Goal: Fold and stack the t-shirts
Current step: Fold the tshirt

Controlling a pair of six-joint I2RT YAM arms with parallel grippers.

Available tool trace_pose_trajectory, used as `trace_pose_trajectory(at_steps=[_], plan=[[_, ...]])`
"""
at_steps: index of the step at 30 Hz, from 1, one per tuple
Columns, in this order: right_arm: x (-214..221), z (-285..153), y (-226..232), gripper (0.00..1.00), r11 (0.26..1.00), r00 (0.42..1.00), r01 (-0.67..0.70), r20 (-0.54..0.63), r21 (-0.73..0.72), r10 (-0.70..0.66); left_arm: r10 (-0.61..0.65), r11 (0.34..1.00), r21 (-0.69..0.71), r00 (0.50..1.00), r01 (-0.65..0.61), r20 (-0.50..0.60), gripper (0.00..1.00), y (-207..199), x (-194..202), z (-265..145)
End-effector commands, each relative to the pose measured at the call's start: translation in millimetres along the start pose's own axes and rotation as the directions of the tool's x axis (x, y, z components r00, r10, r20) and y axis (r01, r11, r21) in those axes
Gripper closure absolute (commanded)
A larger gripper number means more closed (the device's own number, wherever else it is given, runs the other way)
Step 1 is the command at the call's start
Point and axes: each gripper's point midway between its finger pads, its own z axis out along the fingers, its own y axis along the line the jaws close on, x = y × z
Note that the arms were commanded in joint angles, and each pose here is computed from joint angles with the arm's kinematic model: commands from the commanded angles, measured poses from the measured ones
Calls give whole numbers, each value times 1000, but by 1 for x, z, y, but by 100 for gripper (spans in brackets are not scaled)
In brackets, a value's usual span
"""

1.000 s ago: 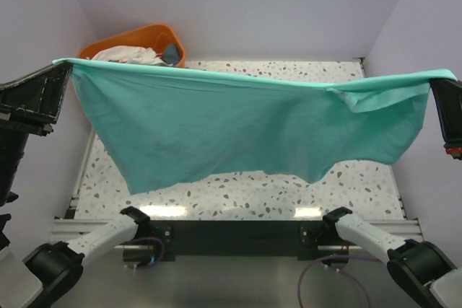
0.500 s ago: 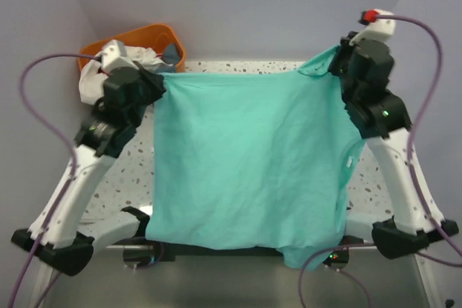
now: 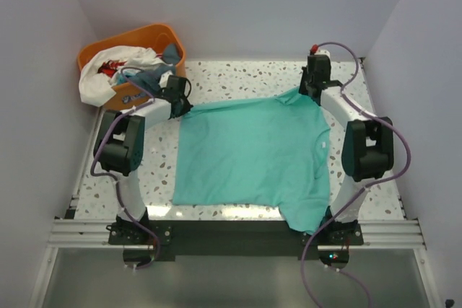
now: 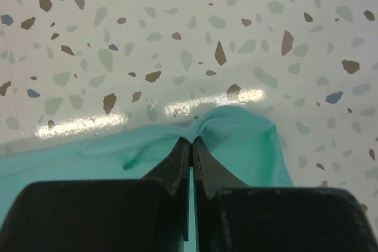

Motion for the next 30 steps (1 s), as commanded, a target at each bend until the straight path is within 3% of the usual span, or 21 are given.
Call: trace_pose_trajectory(at_steps=[1,9,20,30], plan=[[-51,9,21,100,994,990,-48,130,-96,60,-9,997,77,989,-2,146,100,-37,-60,5],[-26,14,16,100,997,999,-35,31,-71,37,26,999,38,996,-29,85,100,-22,-41,28],[51,-65,-6,100,993,980,-107,-174,-51,97,30,996,80,997,-35,69,100,-8,-29,-22],[120,-126,-36,100,994,950,-112,-293,11,110,-5,990,141,1000,3,18,100,22,16,-64]])
